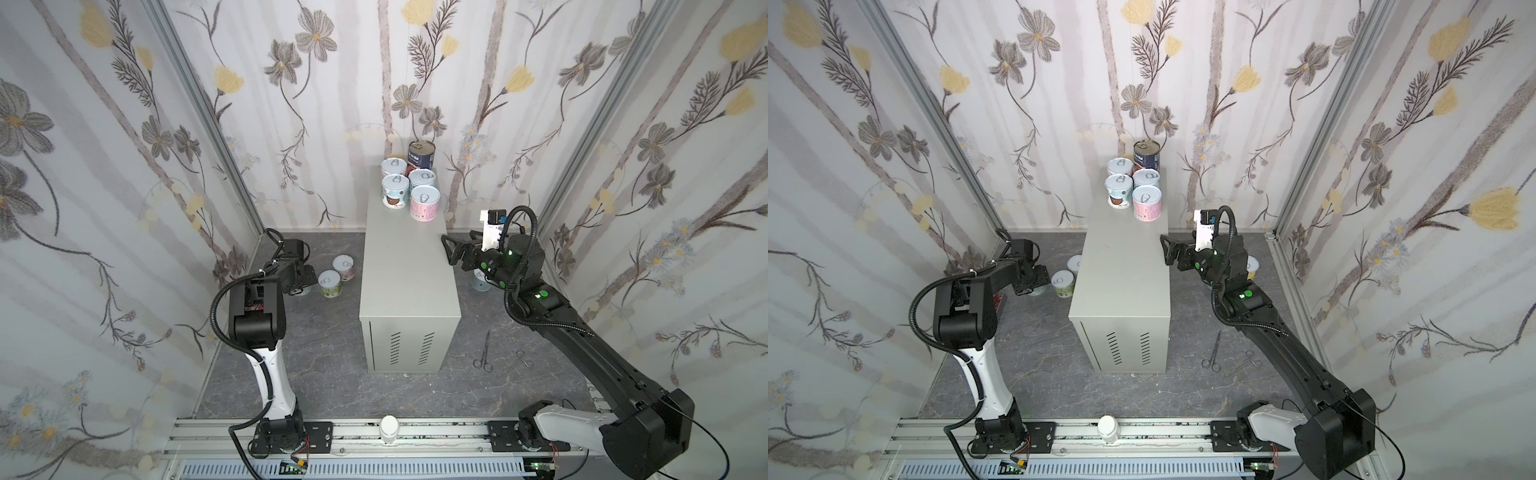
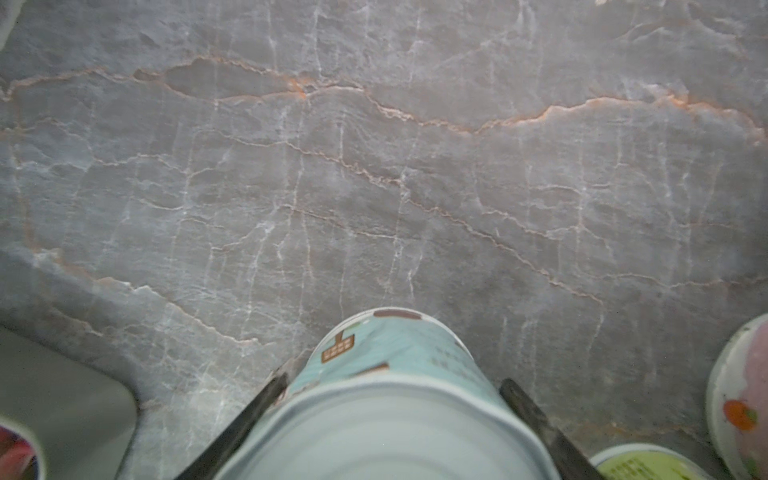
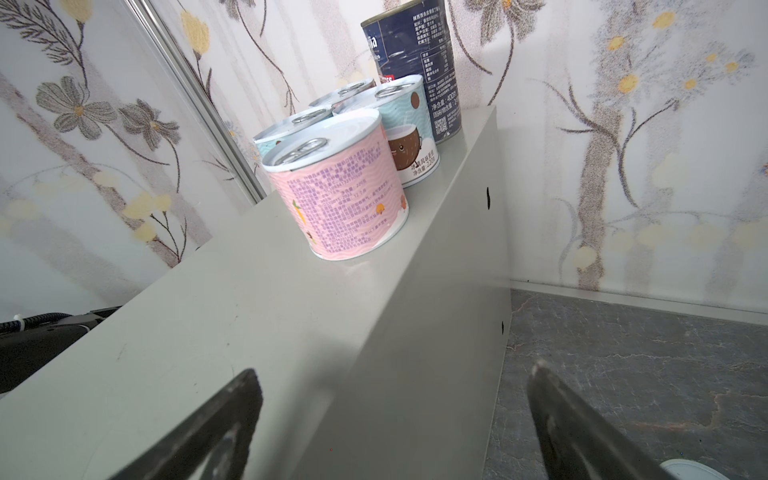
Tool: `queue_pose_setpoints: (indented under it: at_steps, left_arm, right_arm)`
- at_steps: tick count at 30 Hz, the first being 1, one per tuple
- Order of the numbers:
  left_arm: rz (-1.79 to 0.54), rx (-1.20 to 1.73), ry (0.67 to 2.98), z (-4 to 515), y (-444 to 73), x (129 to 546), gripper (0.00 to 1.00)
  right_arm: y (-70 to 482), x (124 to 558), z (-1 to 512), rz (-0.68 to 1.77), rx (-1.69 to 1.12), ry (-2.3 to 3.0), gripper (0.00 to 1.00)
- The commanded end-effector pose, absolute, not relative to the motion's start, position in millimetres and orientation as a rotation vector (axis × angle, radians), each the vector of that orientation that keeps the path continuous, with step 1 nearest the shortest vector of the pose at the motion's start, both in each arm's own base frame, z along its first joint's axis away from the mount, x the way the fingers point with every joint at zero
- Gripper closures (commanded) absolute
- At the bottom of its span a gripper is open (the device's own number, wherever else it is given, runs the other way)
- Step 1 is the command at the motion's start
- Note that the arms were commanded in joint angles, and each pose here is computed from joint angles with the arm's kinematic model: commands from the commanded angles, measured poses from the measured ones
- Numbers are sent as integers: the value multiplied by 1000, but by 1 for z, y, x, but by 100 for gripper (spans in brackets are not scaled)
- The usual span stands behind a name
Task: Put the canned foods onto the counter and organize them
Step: 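Lift the teal can with the left gripper off the floor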
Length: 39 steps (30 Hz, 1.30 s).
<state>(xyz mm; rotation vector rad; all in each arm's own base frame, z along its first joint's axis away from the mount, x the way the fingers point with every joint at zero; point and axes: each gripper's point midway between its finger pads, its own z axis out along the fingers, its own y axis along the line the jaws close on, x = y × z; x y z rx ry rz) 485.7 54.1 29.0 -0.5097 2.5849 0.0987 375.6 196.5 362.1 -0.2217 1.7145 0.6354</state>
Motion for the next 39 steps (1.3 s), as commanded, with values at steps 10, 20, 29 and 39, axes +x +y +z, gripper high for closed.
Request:
queue_pose_setpoints:
  at_steps: [10, 20, 29, 39]
  left_arm:
    - [149, -470, 2565, 31, 60, 486, 34]
    - [135, -432, 2558, 54, 57, 484, 38]
    - [99, -395, 2523, 104, 52, 481, 40]
    - [-98, -232, 2417, 215, 12, 472, 43]
  right_arm:
    - [184, 373, 335, 539, -248, 1809, 0]
    - [168, 369, 344, 512, -224, 1779, 0]
    - [166, 368, 342, 516, -225, 1778, 0]
    - [161, 361, 351, 518, -217, 1747, 0]
